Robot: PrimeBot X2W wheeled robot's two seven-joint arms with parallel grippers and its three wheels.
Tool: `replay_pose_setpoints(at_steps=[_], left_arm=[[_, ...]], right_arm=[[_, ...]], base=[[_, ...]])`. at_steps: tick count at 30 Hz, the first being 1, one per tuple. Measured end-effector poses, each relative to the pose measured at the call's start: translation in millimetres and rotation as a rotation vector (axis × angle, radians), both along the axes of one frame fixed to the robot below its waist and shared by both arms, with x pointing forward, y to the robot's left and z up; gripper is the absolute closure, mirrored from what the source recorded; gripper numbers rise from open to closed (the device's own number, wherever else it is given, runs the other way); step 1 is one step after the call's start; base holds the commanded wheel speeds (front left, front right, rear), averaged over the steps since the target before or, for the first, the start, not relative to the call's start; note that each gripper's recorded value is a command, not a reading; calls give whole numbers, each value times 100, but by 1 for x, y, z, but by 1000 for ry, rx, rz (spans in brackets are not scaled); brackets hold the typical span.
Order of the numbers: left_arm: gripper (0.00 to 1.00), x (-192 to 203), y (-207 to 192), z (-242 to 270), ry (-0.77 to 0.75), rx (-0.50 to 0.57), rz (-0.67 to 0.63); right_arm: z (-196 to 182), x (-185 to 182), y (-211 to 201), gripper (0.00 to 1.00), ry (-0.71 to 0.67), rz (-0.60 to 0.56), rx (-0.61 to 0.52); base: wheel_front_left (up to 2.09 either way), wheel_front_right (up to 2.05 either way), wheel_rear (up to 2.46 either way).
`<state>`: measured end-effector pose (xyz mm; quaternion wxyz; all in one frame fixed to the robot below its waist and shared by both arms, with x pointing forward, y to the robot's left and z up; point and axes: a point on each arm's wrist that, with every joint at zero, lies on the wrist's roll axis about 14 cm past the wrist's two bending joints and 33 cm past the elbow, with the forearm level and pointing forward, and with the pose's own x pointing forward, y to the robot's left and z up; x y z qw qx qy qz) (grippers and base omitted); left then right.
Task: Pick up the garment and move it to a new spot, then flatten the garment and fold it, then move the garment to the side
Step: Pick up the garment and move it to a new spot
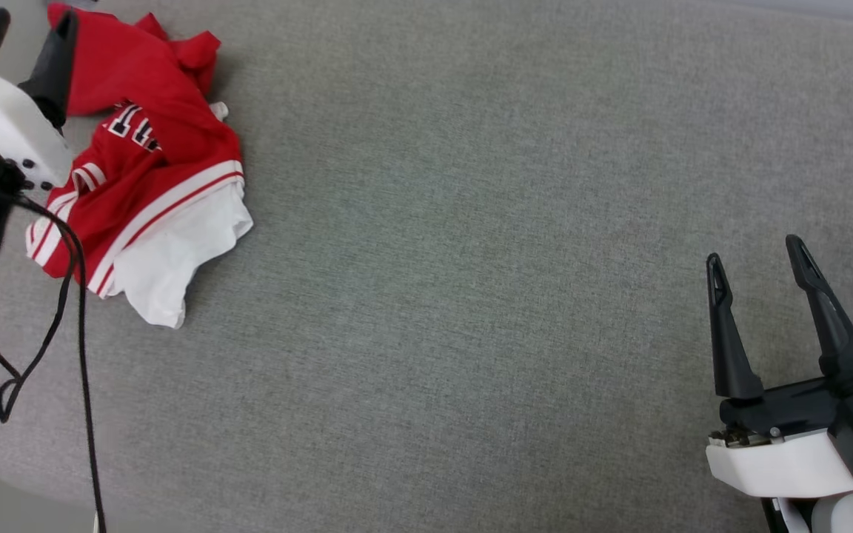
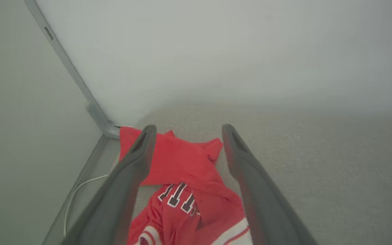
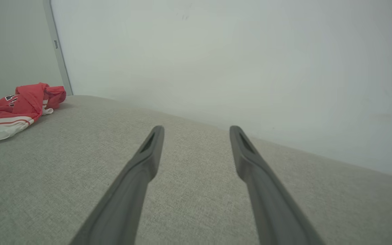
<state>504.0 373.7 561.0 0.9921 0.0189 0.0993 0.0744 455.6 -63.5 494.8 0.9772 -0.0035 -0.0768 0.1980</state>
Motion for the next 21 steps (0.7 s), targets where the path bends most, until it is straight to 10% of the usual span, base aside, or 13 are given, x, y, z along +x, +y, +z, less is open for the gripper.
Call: replay_pose_setpoints(at_steps=[11, 21], left_arm=[[0, -11, -16, -104, 673, -2, -89], [0, -36, -27, -177, 961, -133, -71]], right_arm=[[-29, 10, -15, 0, 59, -44, -17], [-46, 19, -27, 0, 90, -79, -29]], base=[[0, 0, 0], [0, 0, 0]])
